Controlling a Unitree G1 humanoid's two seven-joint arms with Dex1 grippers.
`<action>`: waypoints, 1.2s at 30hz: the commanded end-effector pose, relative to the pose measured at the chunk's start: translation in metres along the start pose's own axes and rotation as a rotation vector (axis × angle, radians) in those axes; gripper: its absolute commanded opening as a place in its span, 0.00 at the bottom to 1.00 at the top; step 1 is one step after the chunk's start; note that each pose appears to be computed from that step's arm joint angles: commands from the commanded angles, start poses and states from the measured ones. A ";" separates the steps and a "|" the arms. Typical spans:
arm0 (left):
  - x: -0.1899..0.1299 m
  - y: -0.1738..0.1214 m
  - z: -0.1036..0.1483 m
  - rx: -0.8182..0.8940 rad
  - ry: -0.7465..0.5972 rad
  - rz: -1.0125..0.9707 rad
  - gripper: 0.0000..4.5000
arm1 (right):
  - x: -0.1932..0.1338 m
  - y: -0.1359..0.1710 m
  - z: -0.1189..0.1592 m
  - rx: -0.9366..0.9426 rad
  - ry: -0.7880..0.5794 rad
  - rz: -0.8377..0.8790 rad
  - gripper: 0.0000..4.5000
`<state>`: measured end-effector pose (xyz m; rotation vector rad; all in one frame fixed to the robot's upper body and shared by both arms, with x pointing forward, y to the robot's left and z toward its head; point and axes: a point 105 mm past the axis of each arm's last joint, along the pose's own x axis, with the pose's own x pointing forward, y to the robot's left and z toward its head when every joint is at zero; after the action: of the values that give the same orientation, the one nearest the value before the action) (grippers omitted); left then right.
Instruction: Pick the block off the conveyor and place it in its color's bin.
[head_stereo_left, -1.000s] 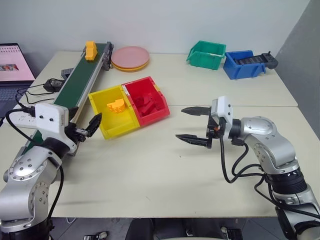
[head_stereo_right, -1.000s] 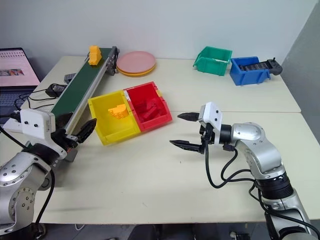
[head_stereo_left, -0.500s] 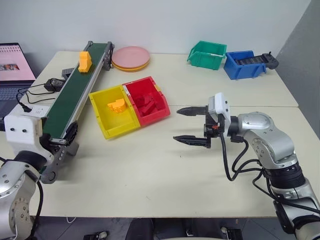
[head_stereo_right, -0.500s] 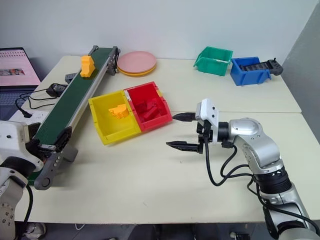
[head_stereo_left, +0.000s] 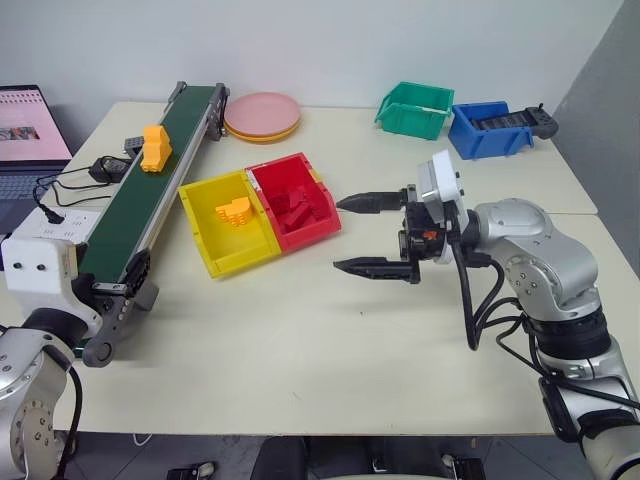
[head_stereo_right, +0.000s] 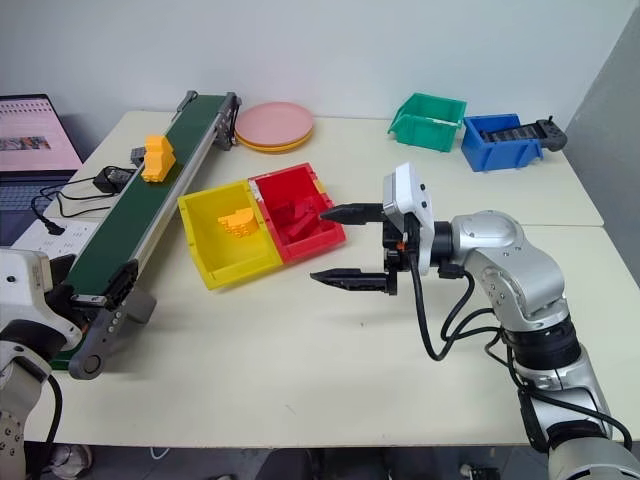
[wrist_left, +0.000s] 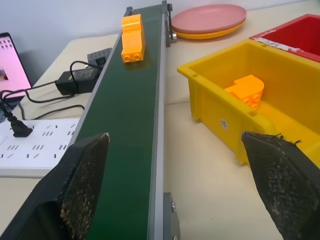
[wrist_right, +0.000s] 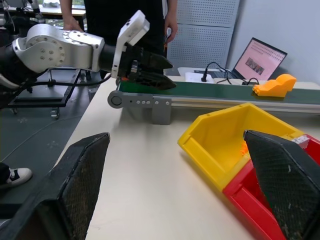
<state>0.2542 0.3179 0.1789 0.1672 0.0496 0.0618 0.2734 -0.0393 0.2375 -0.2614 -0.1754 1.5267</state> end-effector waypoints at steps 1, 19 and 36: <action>-0.001 0.017 0.007 -0.011 -0.014 0.068 0.98 | -0.001 0.003 0.010 -0.054 -0.007 0.008 1.00; 0.006 0.046 0.002 -0.064 0.085 0.102 0.98 | 0.001 0.005 0.006 -0.061 0.014 0.024 1.00; 0.018 0.056 -0.008 -0.085 0.154 0.099 0.98 | 0.000 0.010 0.002 -0.063 0.029 0.033 1.00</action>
<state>0.2665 0.3723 0.1696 0.0483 0.2105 0.1586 0.2698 -0.0376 0.2296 -0.3175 -0.1525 1.5409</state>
